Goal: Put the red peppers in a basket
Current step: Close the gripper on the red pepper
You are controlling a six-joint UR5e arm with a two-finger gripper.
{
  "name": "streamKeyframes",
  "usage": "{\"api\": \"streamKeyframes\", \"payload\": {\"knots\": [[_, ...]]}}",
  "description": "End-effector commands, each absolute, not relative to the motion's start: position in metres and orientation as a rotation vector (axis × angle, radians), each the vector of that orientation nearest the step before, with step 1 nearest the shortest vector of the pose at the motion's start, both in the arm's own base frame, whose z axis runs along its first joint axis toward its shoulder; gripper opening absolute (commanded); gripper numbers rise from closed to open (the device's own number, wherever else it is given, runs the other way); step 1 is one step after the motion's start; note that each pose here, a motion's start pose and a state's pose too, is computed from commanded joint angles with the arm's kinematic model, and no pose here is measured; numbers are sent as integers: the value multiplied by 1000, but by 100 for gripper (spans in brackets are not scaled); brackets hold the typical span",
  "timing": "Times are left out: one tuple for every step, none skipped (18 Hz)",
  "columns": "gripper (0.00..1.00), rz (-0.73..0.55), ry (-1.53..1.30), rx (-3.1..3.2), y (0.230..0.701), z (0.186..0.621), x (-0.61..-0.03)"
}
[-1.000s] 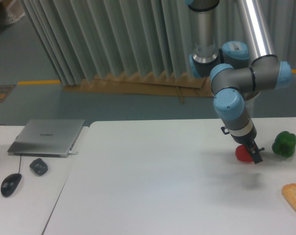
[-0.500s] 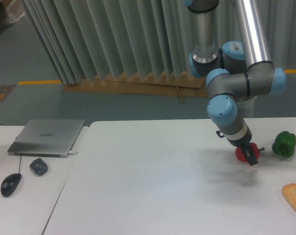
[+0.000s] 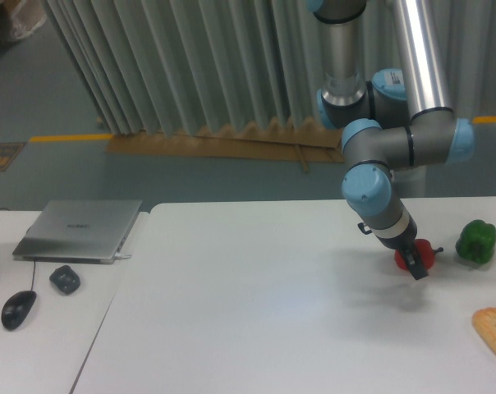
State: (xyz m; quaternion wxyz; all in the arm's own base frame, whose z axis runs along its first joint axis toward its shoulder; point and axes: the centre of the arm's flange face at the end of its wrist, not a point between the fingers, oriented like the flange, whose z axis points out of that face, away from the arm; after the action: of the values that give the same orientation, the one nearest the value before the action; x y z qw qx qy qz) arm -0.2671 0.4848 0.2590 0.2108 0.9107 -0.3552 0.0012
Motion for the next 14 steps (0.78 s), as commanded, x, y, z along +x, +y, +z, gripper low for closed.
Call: {"api": "streamKeyframes", "payload": {"knots": [[73,-5,-984,2525,485,260,-268],[67,-10,-983,2525,485,261,-268],[65,-8,-985,2524,485,261,-268],[61,-9,-985,2522,485,261,-268],[59,-11,-983,2524,485,262,-269],[52,-12,-985,2525,485,263,-269],[52,-11,-985,2523,485,262,-269],[52,-11,-983,2524,486,262,-269],[51,-13,-983,2525,487,263,-270],[48,-12,-983,2526,487,263,-270],[41,-9,-981,2526,486,264,-271],[41,-11,-981,2527,486,265,-271],[41,-9,-979,2527,486,264,-271],[40,-12,-981,2527,486,265,-270]]}}
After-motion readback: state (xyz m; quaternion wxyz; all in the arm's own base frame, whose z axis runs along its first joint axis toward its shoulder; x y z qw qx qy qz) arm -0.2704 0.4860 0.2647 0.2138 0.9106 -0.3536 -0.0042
